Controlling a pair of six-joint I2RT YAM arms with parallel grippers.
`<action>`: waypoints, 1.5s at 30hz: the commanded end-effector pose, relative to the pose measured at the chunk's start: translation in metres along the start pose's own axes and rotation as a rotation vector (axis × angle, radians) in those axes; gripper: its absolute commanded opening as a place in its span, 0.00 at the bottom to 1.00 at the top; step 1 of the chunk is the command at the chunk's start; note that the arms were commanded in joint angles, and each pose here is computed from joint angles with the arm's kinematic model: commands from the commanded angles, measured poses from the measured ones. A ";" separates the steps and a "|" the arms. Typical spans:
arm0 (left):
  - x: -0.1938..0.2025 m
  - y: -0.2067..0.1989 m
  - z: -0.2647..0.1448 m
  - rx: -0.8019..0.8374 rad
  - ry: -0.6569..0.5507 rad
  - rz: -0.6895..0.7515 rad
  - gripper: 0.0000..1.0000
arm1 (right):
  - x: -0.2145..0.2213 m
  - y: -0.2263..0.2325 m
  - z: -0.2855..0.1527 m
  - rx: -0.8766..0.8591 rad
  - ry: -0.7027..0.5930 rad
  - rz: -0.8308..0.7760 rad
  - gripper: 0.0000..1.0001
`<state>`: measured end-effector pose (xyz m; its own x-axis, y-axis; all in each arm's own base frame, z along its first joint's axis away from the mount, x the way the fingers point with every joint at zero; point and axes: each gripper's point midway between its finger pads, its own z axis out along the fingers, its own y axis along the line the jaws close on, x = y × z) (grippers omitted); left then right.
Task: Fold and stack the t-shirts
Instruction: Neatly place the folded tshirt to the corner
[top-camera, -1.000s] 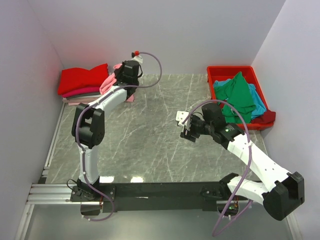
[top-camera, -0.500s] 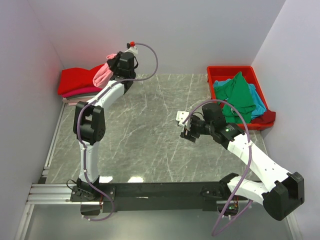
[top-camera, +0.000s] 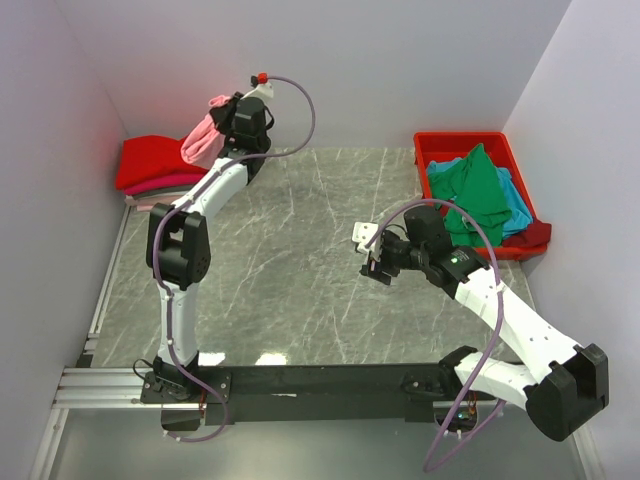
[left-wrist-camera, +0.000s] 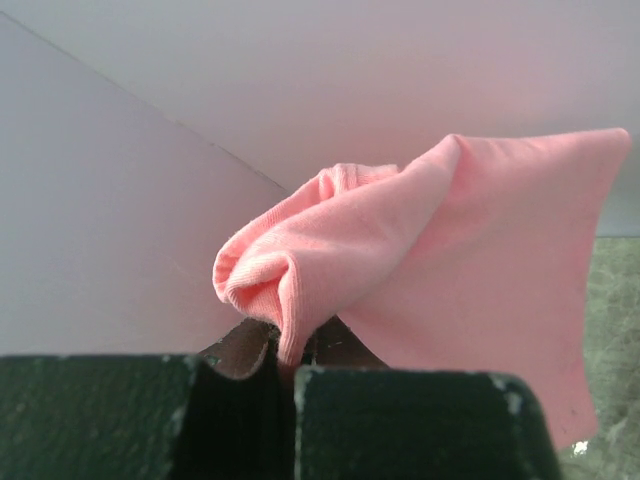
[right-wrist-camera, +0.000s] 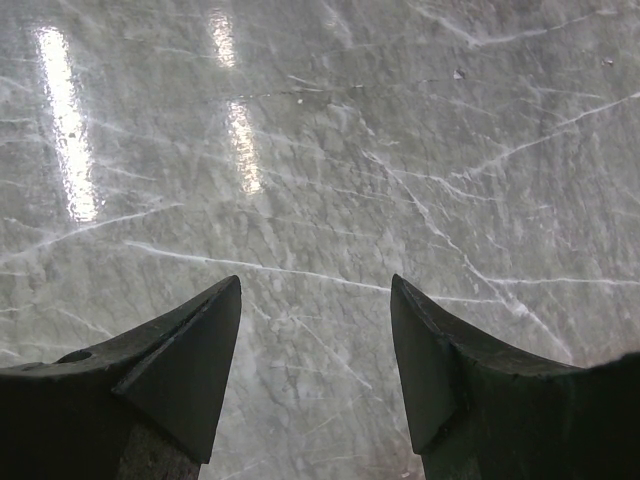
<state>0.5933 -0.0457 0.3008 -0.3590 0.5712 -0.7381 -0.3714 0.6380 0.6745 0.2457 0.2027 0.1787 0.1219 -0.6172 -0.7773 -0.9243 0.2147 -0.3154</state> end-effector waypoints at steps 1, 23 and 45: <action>-0.035 0.054 -0.006 -0.102 -0.063 -0.116 0.00 | -0.002 0.000 -0.002 0.007 -0.020 0.013 0.68; -0.051 0.110 -0.033 -0.140 -0.108 -0.168 0.00 | -0.006 -0.002 -0.003 0.013 -0.033 0.007 0.68; -0.038 0.113 -0.017 -0.151 -0.083 -0.158 0.00 | -0.005 -0.001 -0.004 0.014 -0.033 0.007 0.68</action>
<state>0.5589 -0.0125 0.3734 -0.2834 0.5360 -0.7952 -0.4847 0.6355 0.6011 0.2437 0.2012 0.1751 0.1126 -0.6186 -0.7776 -0.9265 0.2175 -0.3071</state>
